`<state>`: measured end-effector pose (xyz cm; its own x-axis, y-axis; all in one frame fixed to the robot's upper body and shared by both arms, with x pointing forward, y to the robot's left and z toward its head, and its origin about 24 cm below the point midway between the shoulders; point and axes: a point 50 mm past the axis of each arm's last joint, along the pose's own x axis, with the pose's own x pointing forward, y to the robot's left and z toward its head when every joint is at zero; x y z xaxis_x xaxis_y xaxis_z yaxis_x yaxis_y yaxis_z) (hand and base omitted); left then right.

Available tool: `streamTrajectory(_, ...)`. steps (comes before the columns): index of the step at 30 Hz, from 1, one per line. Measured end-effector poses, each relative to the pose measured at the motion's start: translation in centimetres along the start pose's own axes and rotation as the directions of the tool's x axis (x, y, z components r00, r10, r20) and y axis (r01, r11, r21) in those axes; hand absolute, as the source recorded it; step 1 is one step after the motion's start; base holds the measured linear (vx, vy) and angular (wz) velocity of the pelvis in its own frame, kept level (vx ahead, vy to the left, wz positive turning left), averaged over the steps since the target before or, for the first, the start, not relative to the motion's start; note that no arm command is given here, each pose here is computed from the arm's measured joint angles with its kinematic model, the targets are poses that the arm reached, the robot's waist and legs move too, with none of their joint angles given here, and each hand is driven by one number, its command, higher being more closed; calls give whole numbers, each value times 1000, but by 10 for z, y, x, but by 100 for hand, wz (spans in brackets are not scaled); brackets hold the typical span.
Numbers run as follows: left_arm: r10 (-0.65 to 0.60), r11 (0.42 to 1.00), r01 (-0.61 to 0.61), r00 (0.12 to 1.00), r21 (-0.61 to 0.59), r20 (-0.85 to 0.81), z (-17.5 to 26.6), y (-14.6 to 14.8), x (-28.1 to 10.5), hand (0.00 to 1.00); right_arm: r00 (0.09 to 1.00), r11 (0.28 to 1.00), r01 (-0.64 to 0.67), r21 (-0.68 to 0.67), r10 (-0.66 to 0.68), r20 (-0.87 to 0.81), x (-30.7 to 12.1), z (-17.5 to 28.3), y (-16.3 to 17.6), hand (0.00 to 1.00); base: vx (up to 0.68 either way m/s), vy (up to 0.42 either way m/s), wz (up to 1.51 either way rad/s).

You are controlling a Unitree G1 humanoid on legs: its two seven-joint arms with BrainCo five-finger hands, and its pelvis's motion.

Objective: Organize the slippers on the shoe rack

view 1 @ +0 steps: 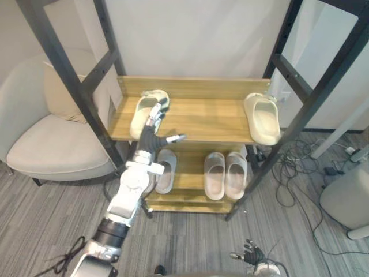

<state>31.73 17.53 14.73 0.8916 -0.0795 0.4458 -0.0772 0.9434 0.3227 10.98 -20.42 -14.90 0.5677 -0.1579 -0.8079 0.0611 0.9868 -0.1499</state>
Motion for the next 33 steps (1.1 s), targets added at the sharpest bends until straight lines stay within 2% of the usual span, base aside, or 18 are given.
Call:
streamTrajectory(1, 27, 999, -27, 1000, 35, -3, -1, 12, 5, 0, 1000, 1000, -7, -1, 7, 2, 0, 1, 0, 0, -7, 17, -21)
streamTrajectory(5, 48, 991, -48, 999, 125, 0, 1, 32, 19, 0, 1000, 1000, -5, 1, 5, 0, 0, 0, -2, 0, 11, 8, -12)
streamTrajectory(15, 193, 943, -175, 981, 283, -36, 4, 90, 45, 0, 1000, 1000, -14, 1, 14, 6, 0, 2, -3, 0, -1, 2, -21)
streamTrajectory(28, 284, 894, -260, 959, 365, -12, 22, 126, 67, 0, 999, 1000, -18, 3, 18, 27, 3, 9, -2, 0, -42, 0, -11)
streamTrajectory(33, 296, 882, -262, 955, 392, -27, 23, 129, 71, 0, 999, 1000, -20, 4, 20, 42, 5, 15, -2, 0, 0, 0, 0)
